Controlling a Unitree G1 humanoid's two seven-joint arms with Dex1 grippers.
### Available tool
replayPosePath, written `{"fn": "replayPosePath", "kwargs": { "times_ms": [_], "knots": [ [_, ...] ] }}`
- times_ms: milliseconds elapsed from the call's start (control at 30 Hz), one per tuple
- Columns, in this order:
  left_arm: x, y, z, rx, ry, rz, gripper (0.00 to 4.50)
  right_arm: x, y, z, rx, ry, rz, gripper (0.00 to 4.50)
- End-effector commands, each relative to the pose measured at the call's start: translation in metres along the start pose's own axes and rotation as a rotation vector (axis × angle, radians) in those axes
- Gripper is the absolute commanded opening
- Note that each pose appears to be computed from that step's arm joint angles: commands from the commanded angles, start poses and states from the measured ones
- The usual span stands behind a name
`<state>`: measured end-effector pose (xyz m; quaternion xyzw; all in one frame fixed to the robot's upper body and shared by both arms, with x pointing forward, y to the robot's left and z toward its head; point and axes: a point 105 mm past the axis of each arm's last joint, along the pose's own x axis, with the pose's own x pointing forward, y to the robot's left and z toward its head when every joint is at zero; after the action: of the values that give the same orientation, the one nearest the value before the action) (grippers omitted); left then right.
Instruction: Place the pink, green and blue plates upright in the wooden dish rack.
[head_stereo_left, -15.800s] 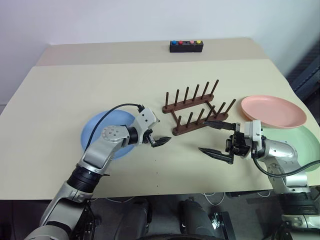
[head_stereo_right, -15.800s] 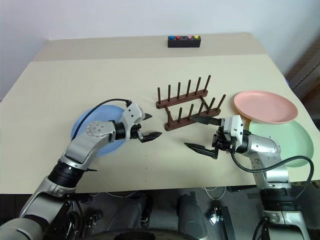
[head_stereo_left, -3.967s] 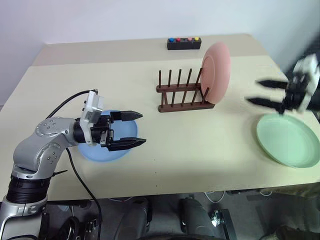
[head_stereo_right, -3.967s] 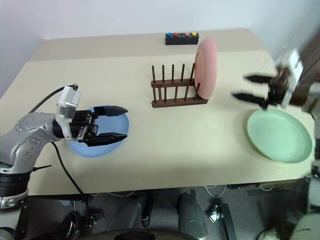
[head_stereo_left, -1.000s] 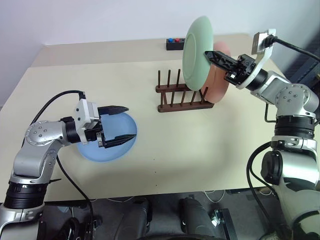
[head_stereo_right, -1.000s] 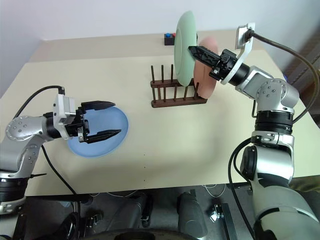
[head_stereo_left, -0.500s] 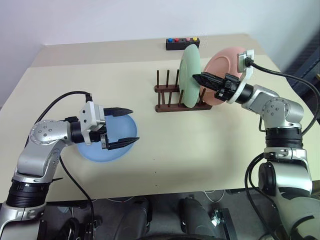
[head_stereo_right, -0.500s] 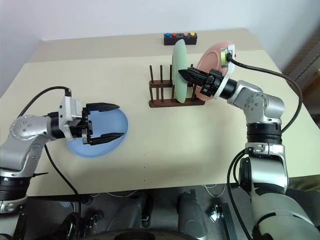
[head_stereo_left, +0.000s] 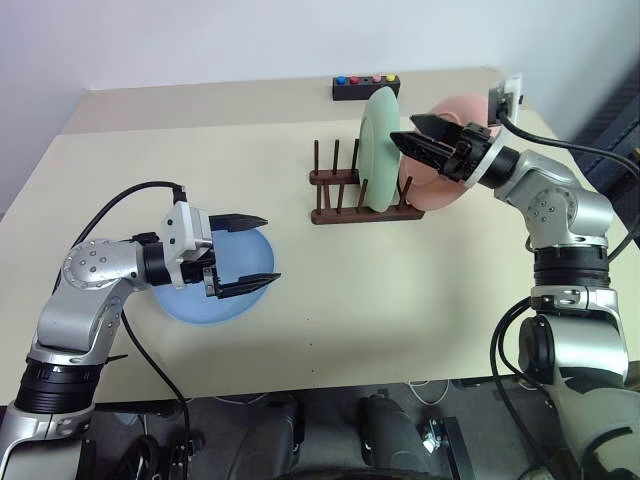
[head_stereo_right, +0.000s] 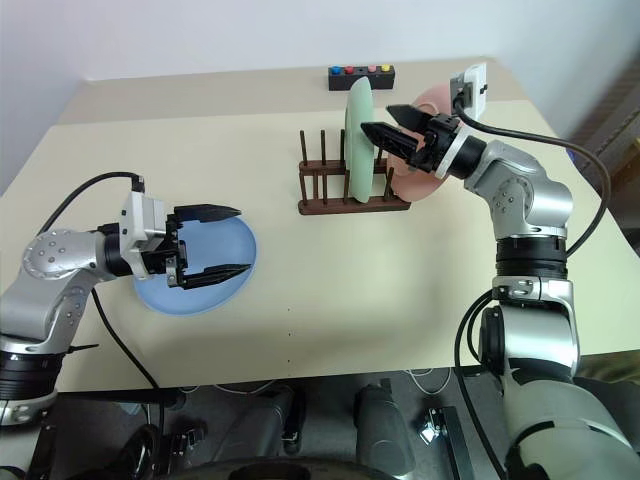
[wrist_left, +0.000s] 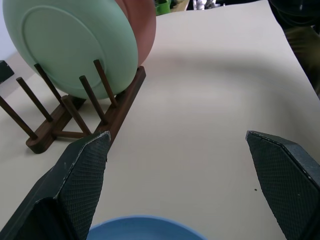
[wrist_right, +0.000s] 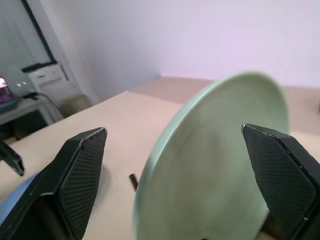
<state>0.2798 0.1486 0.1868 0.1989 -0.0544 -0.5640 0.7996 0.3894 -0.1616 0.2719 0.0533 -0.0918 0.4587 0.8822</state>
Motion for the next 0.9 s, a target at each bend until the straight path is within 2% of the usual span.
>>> {"fn": "replayPosePath", "kwargs": {
  "times_ms": [33,133,200,267,333,400,467,500,533,633,700,833,900],
  "knots": [
    [-0.004,0.002,0.006,0.003,-0.009,0.013,4.5,-0.013,0.014,0.056,-0.245,-0.143,0.039,4.42],
    [-0.009,0.019,0.012,-0.003,-0.039,0.112,4.5,-0.022,0.04,0.065,-0.367,-0.149,0.148,4.42],
    [-0.012,0.04,0.039,-0.099,-0.175,0.201,4.5,-0.026,0.061,0.051,-0.378,-0.084,0.256,4.42],
    [-0.017,0.051,0.053,-0.139,-0.225,0.24,4.5,-0.03,0.08,0.037,-0.369,-0.027,0.353,4.42],
    [-0.026,0.066,0.04,-0.121,-0.128,0.348,4.5,-0.035,0.098,0.022,-0.369,0.042,0.449,4.42],
    [-0.038,0.074,0.02,-0.14,-0.017,0.428,4.5,-0.044,0.114,-0.002,-0.32,0.19,0.555,4.42],
    [-0.063,0.085,-0.012,-0.213,0.16,0.561,4.5,-0.046,0.117,-0.013,-0.311,0.236,0.568,4.42],
    [-0.081,0.096,-0.024,-0.302,0.222,0.678,4.5,-0.044,0.115,-0.014,-0.31,0.237,0.552,4.42],
    [-0.097,0.106,-0.028,-0.37,0.251,0.783,4.5,-0.044,0.113,-0.016,-0.314,0.242,0.547,4.42],
    [-0.118,0.124,-0.008,-0.427,0.231,0.953,4.5,-0.043,0.112,-0.018,-0.303,0.241,0.544,4.42],
    [-0.113,0.115,-0.01,-0.448,0.281,0.918,4.5,-0.042,0.112,-0.021,-0.297,0.245,0.546,4.42],
    [-0.113,0.083,-0.048,-0.657,0.417,0.867,4.5,-0.038,0.109,-0.023,-0.298,0.239,0.539,4.42],
    [-0.117,0.071,-0.061,-0.784,0.435,0.874,4.5,-0.037,0.109,-0.023,-0.285,0.236,0.542,4.42]
  ]
}}
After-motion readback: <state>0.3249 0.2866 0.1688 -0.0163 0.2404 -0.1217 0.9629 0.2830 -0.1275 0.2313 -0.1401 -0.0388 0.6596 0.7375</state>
